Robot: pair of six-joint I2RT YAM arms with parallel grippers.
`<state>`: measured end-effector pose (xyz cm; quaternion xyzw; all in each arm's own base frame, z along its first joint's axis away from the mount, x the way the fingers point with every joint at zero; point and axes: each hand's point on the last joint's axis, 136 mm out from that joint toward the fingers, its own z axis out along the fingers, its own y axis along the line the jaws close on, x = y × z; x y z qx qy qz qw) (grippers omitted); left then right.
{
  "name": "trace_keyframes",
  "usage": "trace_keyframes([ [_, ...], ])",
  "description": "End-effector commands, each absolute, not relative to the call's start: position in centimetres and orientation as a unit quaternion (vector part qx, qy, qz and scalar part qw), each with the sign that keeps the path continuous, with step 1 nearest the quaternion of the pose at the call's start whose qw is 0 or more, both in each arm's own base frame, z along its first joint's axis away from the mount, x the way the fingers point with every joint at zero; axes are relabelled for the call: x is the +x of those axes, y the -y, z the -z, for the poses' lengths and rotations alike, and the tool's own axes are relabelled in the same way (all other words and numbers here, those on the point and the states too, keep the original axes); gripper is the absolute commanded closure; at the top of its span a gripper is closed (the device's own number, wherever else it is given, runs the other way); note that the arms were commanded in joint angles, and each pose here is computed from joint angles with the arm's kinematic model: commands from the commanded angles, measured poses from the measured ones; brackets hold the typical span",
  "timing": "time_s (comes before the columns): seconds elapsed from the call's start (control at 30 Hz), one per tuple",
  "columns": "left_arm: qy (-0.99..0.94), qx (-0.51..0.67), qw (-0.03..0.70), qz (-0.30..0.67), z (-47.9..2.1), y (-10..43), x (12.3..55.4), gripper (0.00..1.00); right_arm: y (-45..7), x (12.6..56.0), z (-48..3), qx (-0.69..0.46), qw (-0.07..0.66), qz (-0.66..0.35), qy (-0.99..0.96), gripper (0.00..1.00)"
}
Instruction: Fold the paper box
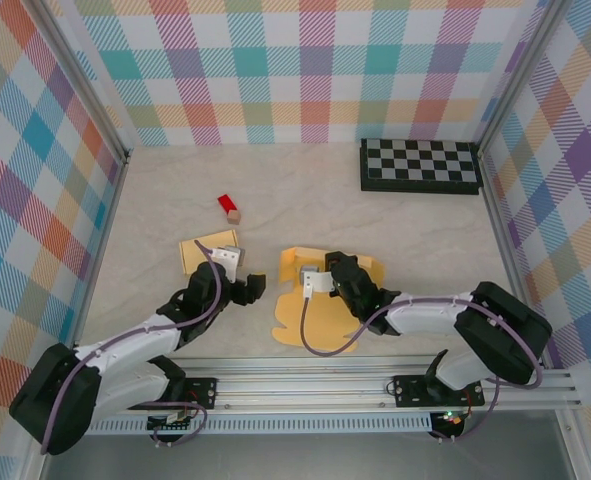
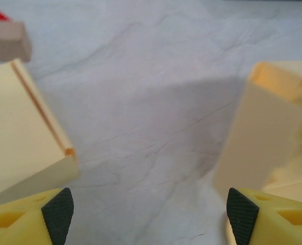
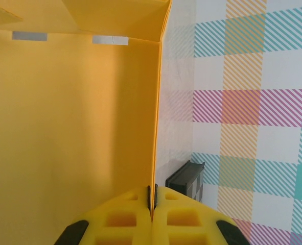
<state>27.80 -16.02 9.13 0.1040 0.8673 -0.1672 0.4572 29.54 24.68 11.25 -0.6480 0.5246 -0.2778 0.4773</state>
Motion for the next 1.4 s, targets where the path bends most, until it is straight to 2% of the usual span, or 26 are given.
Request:
trace_keyframes([
  [0.0,-0.882,0.081,0.434,0.165,-8.3,15.8,29.0,0.20,-24.5,28.7,-11.7,-0.661,0.480,0.271,-0.510,1.00],
  [0.23,-0.862,0.133,0.409,0.267,-8.6,20.5,29.5,0.20,-24.6,28.2,-13.6,-0.658,0.505,0.269,-0.489,1.00],
  [0.5,-0.846,0.185,0.404,0.294,-9.6,23.3,31.0,0.22,-24.7,28.1,-13.6,-0.657,0.508,0.264,-0.490,1.00],
  [0.67,-0.838,0.216,0.378,0.328,-9.4,25.3,31.0,0.30,-24.8,28.0,-13.5,-0.660,0.505,0.258,-0.493,1.00],
  [0.77,-0.828,0.233,0.373,0.347,-9.7,26.6,30.3,0.30,-24.7,28.0,-13.0,-0.664,0.498,0.259,-0.494,1.00],
  [1.37,-0.824,0.237,0.382,0.344,-9.5,28.7,29.4,0.28,-24.7,28.0,-11.4,-0.676,0.477,0.259,-0.498,1.00],
])
